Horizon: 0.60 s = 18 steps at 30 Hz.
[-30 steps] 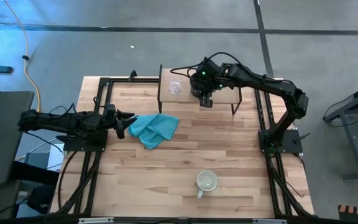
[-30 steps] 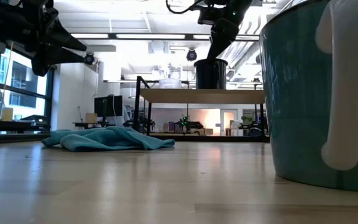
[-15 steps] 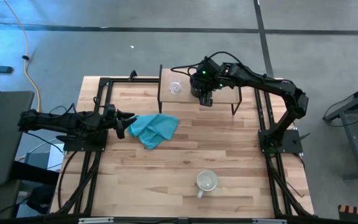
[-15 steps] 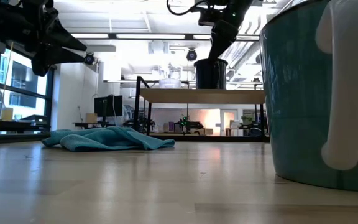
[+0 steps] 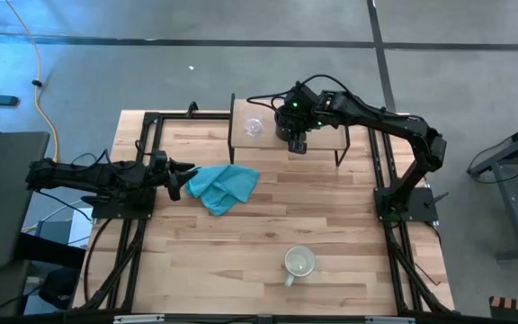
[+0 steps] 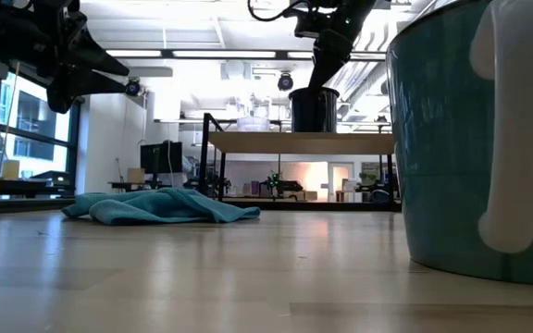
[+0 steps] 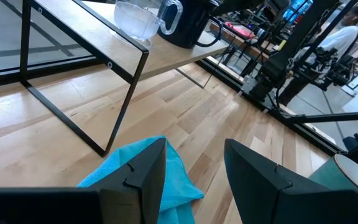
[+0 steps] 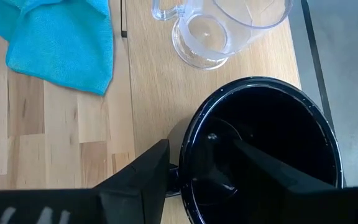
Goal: Stack small to large cups/mugs on shelf
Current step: Put the dark blue mug on the shelf
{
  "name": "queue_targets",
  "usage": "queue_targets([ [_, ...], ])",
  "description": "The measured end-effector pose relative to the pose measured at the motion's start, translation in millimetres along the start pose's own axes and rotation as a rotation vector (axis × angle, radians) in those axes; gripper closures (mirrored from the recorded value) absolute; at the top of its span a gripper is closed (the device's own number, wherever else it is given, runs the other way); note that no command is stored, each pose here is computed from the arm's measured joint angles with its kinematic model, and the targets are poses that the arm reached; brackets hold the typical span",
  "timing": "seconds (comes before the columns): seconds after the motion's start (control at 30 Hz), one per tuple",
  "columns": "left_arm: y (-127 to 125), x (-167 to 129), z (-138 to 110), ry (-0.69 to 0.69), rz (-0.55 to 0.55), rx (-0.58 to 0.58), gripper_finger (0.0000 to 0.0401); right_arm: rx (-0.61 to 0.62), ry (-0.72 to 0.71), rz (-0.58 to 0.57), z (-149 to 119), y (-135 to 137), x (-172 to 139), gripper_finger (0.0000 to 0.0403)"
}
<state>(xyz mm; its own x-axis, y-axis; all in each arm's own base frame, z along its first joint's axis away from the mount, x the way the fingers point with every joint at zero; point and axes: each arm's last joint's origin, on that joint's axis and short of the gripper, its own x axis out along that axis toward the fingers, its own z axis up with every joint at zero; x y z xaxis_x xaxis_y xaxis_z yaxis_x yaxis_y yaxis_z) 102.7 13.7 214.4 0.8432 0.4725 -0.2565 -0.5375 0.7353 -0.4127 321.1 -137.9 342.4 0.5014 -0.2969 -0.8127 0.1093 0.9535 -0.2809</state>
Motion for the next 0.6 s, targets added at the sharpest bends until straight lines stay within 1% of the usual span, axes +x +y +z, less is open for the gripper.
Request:
queue_targets([
  [0.2,0.0,0.0,0.0,0.0,0.0,0.0,0.0249,0.011,0.006,-0.022,0.0,-0.7,0.0,0.0242],
  [0.6,0.0,0.0,0.0,0.0,0.0,0.0,0.0249,0.009,-0.007,-0.029,1.3,-1.3,0.0,0.0242],
])
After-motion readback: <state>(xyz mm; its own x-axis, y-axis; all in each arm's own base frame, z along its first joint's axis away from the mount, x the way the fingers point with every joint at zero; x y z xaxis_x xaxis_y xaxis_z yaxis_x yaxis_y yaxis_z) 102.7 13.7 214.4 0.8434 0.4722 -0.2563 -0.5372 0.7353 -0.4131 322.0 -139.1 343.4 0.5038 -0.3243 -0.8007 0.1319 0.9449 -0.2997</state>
